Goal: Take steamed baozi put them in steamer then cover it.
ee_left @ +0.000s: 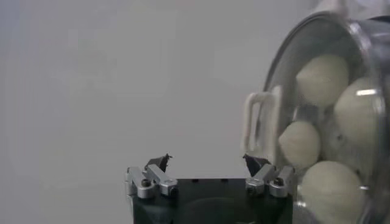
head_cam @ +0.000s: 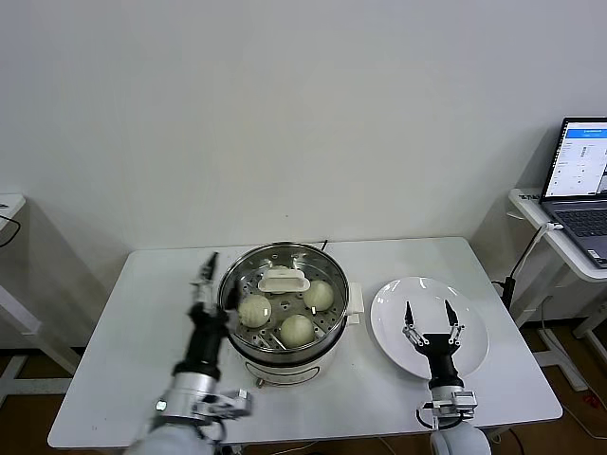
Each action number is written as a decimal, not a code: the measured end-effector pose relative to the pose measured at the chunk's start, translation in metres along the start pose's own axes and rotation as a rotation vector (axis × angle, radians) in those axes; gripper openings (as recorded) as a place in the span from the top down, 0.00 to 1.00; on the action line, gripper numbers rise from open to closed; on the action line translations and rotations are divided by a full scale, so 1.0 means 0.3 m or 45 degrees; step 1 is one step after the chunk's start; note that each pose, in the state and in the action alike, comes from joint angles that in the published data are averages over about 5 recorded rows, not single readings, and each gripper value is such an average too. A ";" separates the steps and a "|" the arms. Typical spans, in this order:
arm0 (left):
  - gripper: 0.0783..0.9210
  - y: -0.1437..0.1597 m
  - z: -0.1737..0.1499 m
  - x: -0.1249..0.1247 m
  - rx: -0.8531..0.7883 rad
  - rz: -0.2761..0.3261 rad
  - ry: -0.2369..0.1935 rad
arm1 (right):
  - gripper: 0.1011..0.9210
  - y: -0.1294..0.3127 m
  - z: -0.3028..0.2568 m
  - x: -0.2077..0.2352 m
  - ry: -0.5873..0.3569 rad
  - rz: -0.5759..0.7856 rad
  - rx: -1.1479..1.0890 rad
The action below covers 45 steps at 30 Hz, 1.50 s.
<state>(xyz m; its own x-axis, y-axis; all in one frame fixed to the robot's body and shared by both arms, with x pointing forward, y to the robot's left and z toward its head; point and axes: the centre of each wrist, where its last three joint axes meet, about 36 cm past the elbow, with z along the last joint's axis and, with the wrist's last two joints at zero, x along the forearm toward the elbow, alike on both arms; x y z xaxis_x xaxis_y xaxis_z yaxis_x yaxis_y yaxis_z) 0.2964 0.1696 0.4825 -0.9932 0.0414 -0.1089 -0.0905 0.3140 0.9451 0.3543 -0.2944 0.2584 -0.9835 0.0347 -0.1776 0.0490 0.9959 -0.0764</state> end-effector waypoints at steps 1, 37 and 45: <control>0.12 0.014 0.027 -0.007 0.044 -0.018 0.007 | 0.12 0.000 -0.006 -0.001 0.005 0.002 -0.004; 0.12 -0.029 0.626 -0.042 1.089 -0.056 0.104 | 0.12 0.020 -0.104 -0.030 0.157 0.039 -0.173; 0.12 -0.043 0.623 -0.032 1.110 -0.047 0.105 | 0.12 0.027 -0.103 -0.028 0.163 0.039 -0.165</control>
<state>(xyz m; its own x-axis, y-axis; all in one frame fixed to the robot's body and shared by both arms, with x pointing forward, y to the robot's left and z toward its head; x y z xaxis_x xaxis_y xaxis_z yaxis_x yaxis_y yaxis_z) 0.3207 0.3424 0.4138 -0.9959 -0.0412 -0.0804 -0.0679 0.9282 0.3658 0.3576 -0.2839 0.2896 -0.9964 0.0672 -0.0508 0.0644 0.9964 0.0553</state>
